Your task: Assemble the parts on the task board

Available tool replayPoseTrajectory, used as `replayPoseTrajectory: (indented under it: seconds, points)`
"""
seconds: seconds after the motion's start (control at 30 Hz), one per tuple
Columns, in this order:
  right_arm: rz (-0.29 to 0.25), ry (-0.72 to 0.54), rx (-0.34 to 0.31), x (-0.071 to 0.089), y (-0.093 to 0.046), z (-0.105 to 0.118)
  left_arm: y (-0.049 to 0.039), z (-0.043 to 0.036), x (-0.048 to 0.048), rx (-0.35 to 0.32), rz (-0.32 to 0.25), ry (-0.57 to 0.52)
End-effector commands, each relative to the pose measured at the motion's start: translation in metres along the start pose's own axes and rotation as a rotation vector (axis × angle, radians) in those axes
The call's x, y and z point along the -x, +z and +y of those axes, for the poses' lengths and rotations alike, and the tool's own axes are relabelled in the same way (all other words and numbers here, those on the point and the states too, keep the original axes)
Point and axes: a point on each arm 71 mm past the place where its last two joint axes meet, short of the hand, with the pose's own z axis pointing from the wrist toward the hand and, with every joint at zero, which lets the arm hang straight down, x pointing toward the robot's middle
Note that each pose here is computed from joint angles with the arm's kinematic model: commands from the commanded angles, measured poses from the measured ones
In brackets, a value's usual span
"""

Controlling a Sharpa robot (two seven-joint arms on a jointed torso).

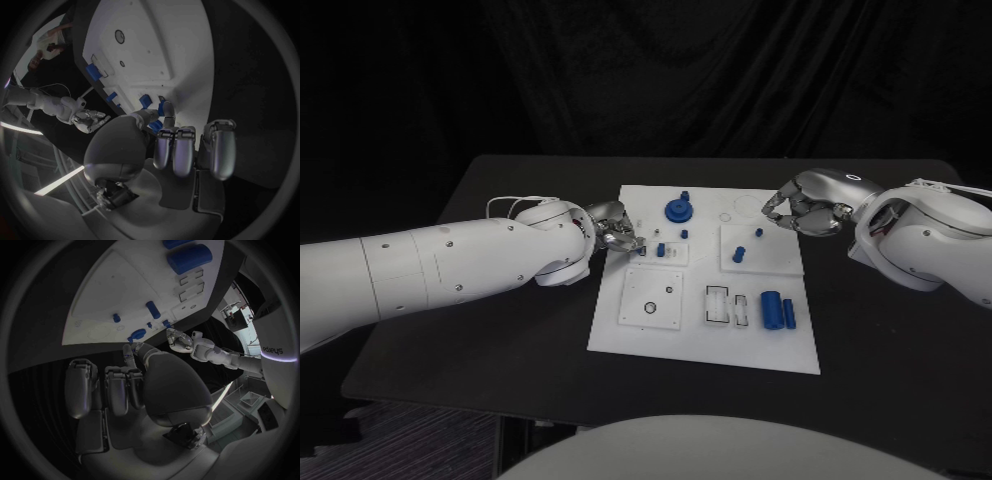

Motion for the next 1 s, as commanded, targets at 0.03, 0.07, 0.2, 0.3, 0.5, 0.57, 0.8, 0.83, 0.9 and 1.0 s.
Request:
replayPoseTrajectory:
  seconds: [0.03,0.07,0.2,0.3,0.5,0.57,0.8,0.83,0.9,1.0]
  points:
    - [-0.007,0.0,-0.011,-0.0003,-0.0005,-0.0009,0.0003,-0.0019,-0.0014,-0.016,-0.002,0.008]
    - [-0.007,0.0,-0.011,-0.0003,-0.0005,-0.001,0.0005,-0.0019,-0.0017,-0.015,0.002,0.009]
    - [-0.006,0.0,-0.011,-0.0004,-0.0003,-0.0008,0.0013,-0.0023,-0.0032,-0.015,0.009,0.012]
    - [-0.006,0.0,-0.01,-0.0005,0.0001,-0.0004,0.0019,-0.0031,-0.0044,-0.017,0.013,0.013]
    - [-0.005,0.0,-0.009,-0.0006,0.0003,-0.0001,0.0027,-0.0051,-0.0063,-0.022,0.02,0.015]
    - [-0.005,0.0,-0.01,-0.0006,0.0002,-0.0003,0.0029,-0.0055,-0.0067,-0.023,0.022,0.016]
    - [-0.004,0.0,-0.01,-0.0007,0.0004,-0.0001,0.0036,-0.0065,-0.0086,-0.02,0.036,0.022]
    - [-0.004,0.0,-0.01,-0.0007,0.0005,0.0,0.0036,-0.0066,-0.0089,-0.019,0.039,0.023]
    - [-0.004,0.0,-0.01,-0.0007,0.0006,0.0,0.0036,-0.0065,-0.0091,-0.018,0.041,0.024]
    - [-0.004,0.0,-0.009,-0.0008,0.0006,0.0001,0.0033,-0.006,-0.0093,-0.016,0.043,0.024]
